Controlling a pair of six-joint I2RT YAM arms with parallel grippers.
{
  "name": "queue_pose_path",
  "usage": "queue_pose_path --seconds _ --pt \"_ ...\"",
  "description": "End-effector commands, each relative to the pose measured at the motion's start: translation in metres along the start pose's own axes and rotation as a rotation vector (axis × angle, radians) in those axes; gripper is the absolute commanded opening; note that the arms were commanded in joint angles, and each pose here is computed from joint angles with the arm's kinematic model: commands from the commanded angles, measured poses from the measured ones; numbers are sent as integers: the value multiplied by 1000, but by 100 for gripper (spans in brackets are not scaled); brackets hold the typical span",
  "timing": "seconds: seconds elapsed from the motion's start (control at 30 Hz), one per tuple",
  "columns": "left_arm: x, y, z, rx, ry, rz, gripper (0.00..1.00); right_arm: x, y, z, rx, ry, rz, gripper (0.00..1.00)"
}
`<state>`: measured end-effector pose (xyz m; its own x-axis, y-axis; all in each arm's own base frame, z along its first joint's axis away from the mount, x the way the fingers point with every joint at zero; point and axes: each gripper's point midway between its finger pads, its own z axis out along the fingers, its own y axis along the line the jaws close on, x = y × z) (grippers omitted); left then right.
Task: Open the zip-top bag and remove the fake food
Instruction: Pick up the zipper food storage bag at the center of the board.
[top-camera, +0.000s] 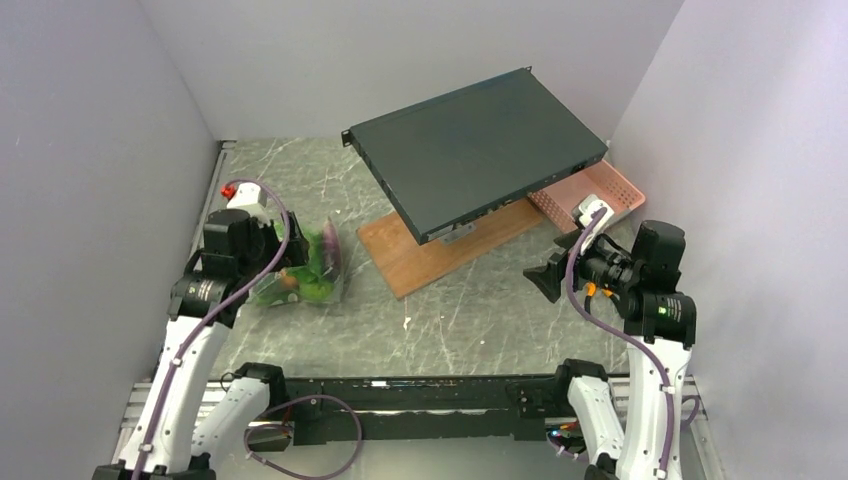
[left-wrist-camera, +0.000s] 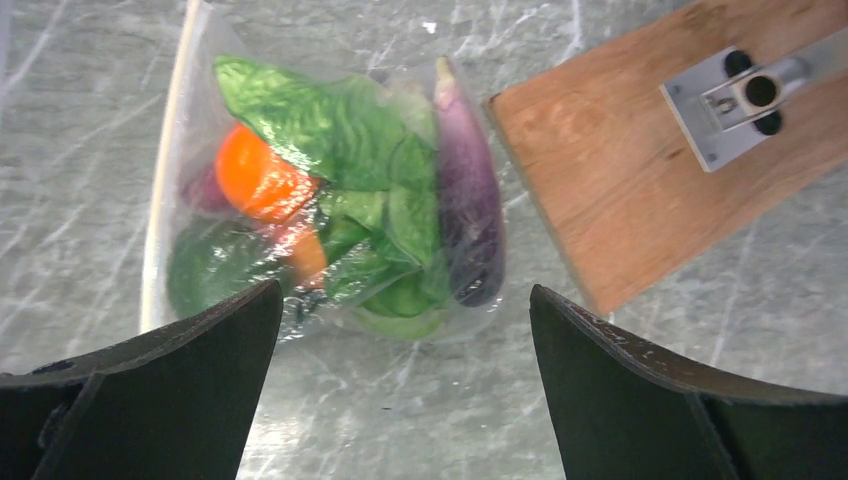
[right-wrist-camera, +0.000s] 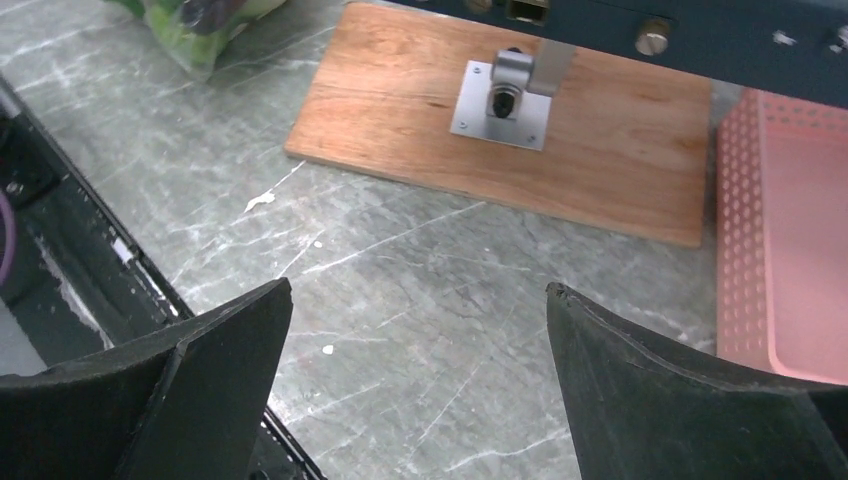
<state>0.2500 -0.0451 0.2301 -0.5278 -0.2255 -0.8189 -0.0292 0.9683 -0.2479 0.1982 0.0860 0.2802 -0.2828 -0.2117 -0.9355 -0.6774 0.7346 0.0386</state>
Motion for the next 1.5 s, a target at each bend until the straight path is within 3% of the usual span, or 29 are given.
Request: queue_pose_path --seconds 0.0,0.27,0.43,0.57,0.73,0.83,0.93,1.0,1.27,1.47 --pt "-15 21 1 -97 20 129 99 0 18 5 -151 -36 -122 100" --pt "-14 66 52 -164 129 65 99 18 36 7 -271 -28 -172 100" --pt "-7 86 72 -78 170 -94 99 25 38 7 -284 -14 -156 100" --pt "3 82 89 -10 221 -123 97 26 37 10 -289 -15 -134 100" --pt "17 77 103 61 295 -152 69 26 35 13 -291 -18 -118 100" --pt "18 75 109 83 306 -160 43 26 35 13 -299 -18 -110 100" --pt "13 73 108 102 300 -146 11 27 36 13 -304 -15 -109 100" --pt "4 67 103 126 280 -119 0 26 36 14 -308 -15 -113 100" --pt "-23 7 58 259 195 205 0 20 41 15 -356 -46 -123 100" --pt "-25 -36 18 382 156 332 0 13 53 14 -426 -101 -154 100"
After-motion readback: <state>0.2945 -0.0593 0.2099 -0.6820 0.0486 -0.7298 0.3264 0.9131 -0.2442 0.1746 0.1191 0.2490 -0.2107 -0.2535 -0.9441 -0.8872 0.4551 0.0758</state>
